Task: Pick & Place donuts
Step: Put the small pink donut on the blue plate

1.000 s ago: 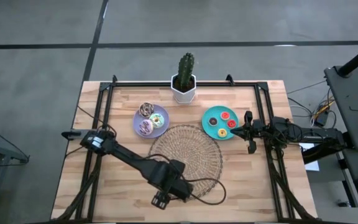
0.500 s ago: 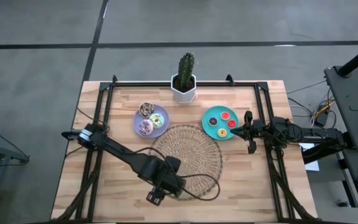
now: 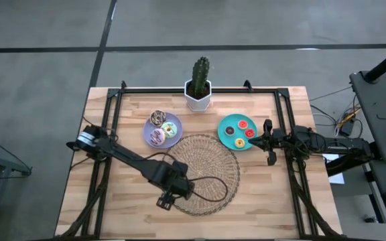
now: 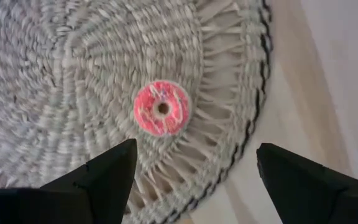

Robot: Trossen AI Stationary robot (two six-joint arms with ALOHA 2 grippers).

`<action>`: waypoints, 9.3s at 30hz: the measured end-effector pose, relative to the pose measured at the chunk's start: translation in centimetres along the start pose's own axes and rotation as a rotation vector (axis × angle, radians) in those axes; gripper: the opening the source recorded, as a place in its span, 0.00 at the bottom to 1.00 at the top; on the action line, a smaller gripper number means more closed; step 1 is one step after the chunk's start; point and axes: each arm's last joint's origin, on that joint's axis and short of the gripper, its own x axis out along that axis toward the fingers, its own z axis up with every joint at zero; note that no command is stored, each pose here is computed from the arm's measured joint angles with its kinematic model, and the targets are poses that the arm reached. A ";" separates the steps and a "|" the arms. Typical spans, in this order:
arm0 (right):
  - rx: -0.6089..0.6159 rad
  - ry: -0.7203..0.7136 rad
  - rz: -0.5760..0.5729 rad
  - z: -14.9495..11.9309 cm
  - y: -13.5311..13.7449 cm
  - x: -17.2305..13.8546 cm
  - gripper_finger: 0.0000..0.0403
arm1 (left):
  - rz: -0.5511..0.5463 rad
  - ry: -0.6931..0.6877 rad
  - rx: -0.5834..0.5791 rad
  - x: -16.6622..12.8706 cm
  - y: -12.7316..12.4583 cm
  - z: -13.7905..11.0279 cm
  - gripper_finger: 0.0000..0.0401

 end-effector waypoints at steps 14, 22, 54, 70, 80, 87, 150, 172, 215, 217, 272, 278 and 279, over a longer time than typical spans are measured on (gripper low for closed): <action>0.000 0.001 -0.001 0.0 0.0 0.0 0.02 | 0.004 -0.049 -0.033 2.7 1.2 -0.6 0.75; 0.000 0.001 -0.001 0.0 0.0 0.0 0.02 | 0.004 -0.107 -0.041 2.9 1.3 0.0 0.75; 0.000 0.001 -0.001 0.0 0.0 0.0 0.02 | 0.018 -0.053 -0.104 6.7 2.6 -0.2 0.75; 0.000 0.001 0.000 0.0 0.0 0.0 0.02 | 0.009 -0.071 -0.110 7.0 2.5 -0.2 0.75; 0.000 0.001 -0.001 0.0 0.0 0.0 0.02 | -0.011 -0.079 -0.090 7.0 1.9 -0.1 0.75; 0.000 0.001 0.000 0.0 0.0 0.0 0.02 | -0.012 -0.079 -0.084 7.0 1.7 -0.1 0.75; 0.000 0.000 0.000 0.0 0.0 0.0 0.02 | 0.035 -0.072 -0.098 8.1 1.2 -1.1 0.56; 0.000 0.001 0.000 0.0 0.0 0.0 0.02 | 0.026 -0.098 -0.102 5.3 2.5 1.0 0.48; 0.000 0.000 0.000 0.0 0.0 0.0 0.02 | 0.222 -0.231 -0.401 -0.4 23.4 3.6 0.48; 0.000 0.000 0.000 0.0 0.0 0.0 0.02 | 0.233 -0.240 -0.409 -0.9 24.2 3.4 0.48; 0.000 0.000 -0.001 0.0 0.0 0.0 0.02 | 0.262 -0.398 -0.442 -0.1 30.1 6.6 0.48; 0.000 -0.001 -0.001 0.0 0.0 0.0 0.02 | 0.184 -0.412 -0.435 2.2 29.4 7.6 0.48; 0.000 0.000 0.000 0.0 0.0 0.0 0.02 | 0.175 -0.407 -0.435 2.6 29.3 7.6 0.48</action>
